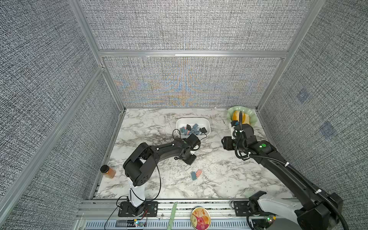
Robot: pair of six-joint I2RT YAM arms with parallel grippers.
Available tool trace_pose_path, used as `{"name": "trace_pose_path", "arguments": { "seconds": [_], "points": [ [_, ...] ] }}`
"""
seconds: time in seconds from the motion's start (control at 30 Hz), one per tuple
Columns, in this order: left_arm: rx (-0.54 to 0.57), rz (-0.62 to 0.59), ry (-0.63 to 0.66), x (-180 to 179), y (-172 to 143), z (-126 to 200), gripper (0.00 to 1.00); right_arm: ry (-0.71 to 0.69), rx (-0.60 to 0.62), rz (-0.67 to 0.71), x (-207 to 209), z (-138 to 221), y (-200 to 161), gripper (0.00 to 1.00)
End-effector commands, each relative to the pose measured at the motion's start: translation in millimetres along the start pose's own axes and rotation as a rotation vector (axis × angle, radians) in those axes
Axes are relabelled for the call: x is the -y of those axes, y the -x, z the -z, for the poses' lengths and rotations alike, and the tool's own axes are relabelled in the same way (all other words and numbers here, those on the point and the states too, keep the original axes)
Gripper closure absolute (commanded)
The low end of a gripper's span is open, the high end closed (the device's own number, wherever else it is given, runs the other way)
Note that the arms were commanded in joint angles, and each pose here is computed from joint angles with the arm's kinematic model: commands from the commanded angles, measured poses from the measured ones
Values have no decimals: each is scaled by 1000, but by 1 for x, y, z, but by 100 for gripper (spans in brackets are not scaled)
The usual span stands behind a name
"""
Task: Put the eraser in the storage box
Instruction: Pick up the eraser from the center of the board, then place the eraser in the storage box.
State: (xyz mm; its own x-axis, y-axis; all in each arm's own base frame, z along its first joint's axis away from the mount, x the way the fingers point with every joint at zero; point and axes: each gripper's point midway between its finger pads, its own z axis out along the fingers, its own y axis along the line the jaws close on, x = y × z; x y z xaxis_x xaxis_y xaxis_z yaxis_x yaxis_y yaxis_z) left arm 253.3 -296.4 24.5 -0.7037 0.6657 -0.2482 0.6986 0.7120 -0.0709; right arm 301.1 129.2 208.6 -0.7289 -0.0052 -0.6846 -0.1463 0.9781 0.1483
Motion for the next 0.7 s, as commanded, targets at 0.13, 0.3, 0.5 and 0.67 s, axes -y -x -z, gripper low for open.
{"name": "trace_pose_path", "arguments": {
  "seconds": [0.13,0.3,0.5,0.67],
  "points": [
    [42,38,8,-1,15,15,81,1,1,-9,-1,0,1,38],
    [98,68,32,-4,37,34,81,2,3,-7,-1,0,2,38],
    [186,103,61,-9,69,62,81,4,4,-9,-1,1,2,39],
    [253,156,67,-26,103,80,81,7,1,-10,-1,1,1,38]
  ]
}}
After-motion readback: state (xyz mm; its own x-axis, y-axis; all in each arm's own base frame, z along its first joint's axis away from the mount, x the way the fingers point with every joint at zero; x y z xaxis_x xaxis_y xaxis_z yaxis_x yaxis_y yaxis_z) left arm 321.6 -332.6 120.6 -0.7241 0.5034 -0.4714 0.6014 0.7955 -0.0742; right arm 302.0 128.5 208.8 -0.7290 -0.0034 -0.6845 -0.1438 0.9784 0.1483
